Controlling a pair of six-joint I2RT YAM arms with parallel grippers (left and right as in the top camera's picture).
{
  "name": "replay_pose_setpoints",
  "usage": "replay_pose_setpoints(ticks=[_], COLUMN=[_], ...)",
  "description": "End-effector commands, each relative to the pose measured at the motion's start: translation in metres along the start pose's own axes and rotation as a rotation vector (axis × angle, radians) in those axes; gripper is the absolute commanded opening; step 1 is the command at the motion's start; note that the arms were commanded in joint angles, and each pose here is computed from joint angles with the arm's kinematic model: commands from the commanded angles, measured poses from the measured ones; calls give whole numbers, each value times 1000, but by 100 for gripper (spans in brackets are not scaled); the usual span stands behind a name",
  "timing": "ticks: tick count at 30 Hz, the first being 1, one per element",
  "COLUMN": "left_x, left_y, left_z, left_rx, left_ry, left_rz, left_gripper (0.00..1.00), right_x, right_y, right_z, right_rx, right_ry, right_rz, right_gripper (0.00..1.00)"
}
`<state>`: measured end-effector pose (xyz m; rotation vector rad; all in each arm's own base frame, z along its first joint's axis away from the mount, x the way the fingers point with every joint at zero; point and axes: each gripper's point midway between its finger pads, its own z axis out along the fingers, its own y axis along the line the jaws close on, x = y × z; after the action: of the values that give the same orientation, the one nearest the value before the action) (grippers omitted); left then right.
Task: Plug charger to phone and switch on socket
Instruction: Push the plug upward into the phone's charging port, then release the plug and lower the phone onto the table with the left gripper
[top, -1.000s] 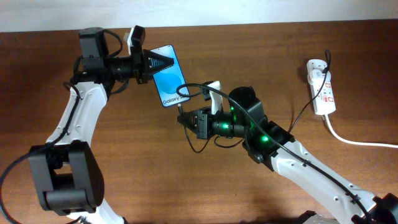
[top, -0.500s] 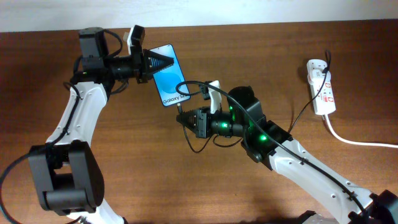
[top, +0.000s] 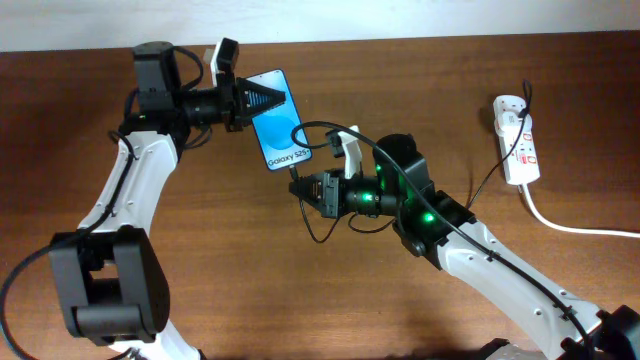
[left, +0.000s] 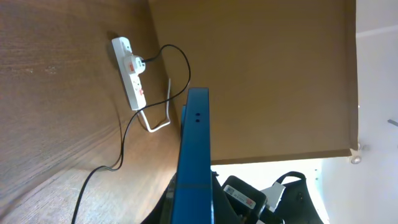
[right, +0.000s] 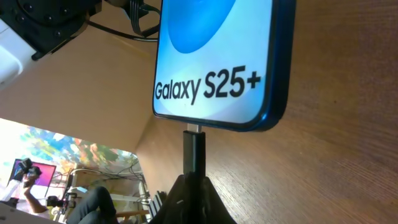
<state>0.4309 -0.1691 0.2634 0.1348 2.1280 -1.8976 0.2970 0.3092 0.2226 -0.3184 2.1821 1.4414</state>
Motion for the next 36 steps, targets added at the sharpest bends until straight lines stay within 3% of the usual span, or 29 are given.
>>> replay_pose_setpoints(ticks=[1, 7, 8, 10, 11, 17, 22, 24, 26, 28, 31, 36], left_x=[18, 22, 22, 21, 21, 17, 21, 21, 34, 55, 59, 62], left_y=[-16, -18, -18, -18, -17, -5, 28, 61, 127, 158, 176, 208], left_z=[19, 24, 24, 24, 24, 22, 24, 25, 10, -9, -24, -23], left_rx=[72, 80, 80, 78, 74, 65, 34, -76, -411, -611, -742, -822], left_ry=[100, 117, 116, 113, 110, 95, 94, 65, 47, 106, 125, 149], left_rz=[32, 29, 30, 40, 41, 96, 105, 63, -3, -8, 9, 4], left_gripper=[0, 0, 0, 0, 0, 0, 0, 0, 0, 0, 0, 0], right_x=[-24, -27, -26, -21, -18, -31, -32, -28, -25, -26, -25, -22], right_y=[-5, -3, -5, -13, -15, -13, -22, -32, -39, -44, -49, -51], right_z=[-5, -5, -5, -5, -5, -33, -54, -55, -56, -57, -58, -58], right_rx=[27, 22, 29, 63, 71, 47, 101, 150, 181, 212, 236, 244], right_ry=[-82, -93, -86, -71, -60, -77, -83, -71, -64, -69, -70, -57], right_rz=[-24, -33, -47, -26, -43, -83, -100, -97, -107, -113, -104, -103], right_gripper=[4, 4, 9, 37, 44, 57, 58, 58, 58, 58, 57, 57])
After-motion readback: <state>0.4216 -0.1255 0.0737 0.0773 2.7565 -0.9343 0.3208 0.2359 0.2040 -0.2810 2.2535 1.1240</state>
